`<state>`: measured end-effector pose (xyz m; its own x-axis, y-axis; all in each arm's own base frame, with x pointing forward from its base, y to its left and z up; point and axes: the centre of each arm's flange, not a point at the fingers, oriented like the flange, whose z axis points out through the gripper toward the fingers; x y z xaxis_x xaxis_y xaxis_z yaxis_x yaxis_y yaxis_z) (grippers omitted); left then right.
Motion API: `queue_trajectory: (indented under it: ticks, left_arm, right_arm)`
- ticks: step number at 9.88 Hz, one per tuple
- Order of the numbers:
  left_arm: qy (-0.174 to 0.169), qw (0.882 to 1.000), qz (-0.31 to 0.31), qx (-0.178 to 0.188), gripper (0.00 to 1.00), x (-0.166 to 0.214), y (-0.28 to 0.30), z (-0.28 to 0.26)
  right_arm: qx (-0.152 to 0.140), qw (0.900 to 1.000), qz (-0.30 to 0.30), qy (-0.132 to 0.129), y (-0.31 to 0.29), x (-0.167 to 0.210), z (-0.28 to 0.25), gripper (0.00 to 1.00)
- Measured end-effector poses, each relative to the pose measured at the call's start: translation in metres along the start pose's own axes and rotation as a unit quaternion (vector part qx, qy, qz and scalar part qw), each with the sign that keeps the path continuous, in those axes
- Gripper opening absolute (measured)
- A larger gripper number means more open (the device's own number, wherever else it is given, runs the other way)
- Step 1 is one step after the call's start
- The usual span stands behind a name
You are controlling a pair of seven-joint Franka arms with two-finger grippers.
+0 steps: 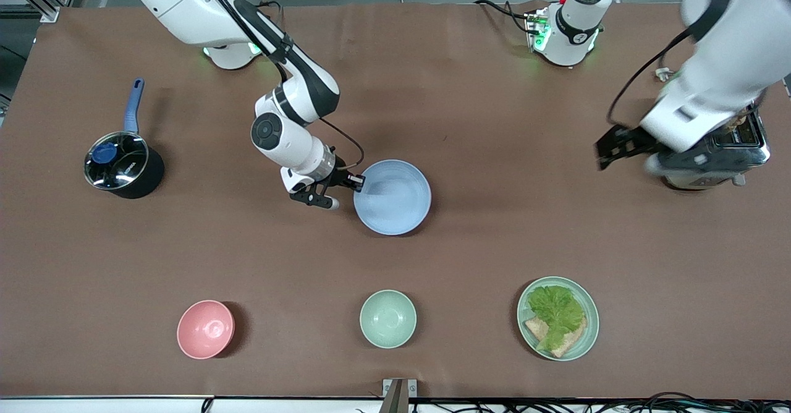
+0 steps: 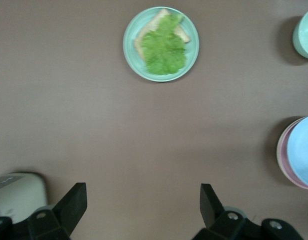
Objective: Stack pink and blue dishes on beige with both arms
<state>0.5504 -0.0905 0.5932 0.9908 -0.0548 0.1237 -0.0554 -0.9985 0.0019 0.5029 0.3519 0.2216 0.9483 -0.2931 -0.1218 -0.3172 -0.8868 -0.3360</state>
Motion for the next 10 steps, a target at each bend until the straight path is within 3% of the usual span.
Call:
queue_trajectory:
  ticks: [3, 6, 8, 9, 10]
  left_arm:
    - [0.005, 1.0, -0.009, 0.004, 1.0, -0.018, -0.045, -0.078]
    - [0.005, 1.0, -0.006, 0.003, 1.0, -0.025, -0.042, -0.134]
    - [-0.007, 1.0, -0.01, 0.001, 1.0, -0.025, -0.044, -0.132]
    - [-0.01, 1.0, -0.015, -0.009, 1.0, -0.024, -0.047, -0.13]
    - [-0.012, 1.0, -0.019, -0.018, 1.0, -0.023, -0.048, -0.128]
  right_arm:
    - [-0.002, 1.0, 0.0, 0.002, 0.003, 0.002, 0.001, 0.19]
    - [-0.004, 1.0, -0.004, 0.019, -0.008, 0.013, -0.041, 0.62]
    - [-0.082, 0.992, -0.031, 0.086, 0.02, 0.058, -0.162, 0.91]
    - [-0.119, 0.985, -0.016, 0.125, 0.049, 0.082, -0.232, 1.0]
    - [-0.137, 0.979, 0.007, 0.153, 0.076, 0.098, -0.293, 1.0]
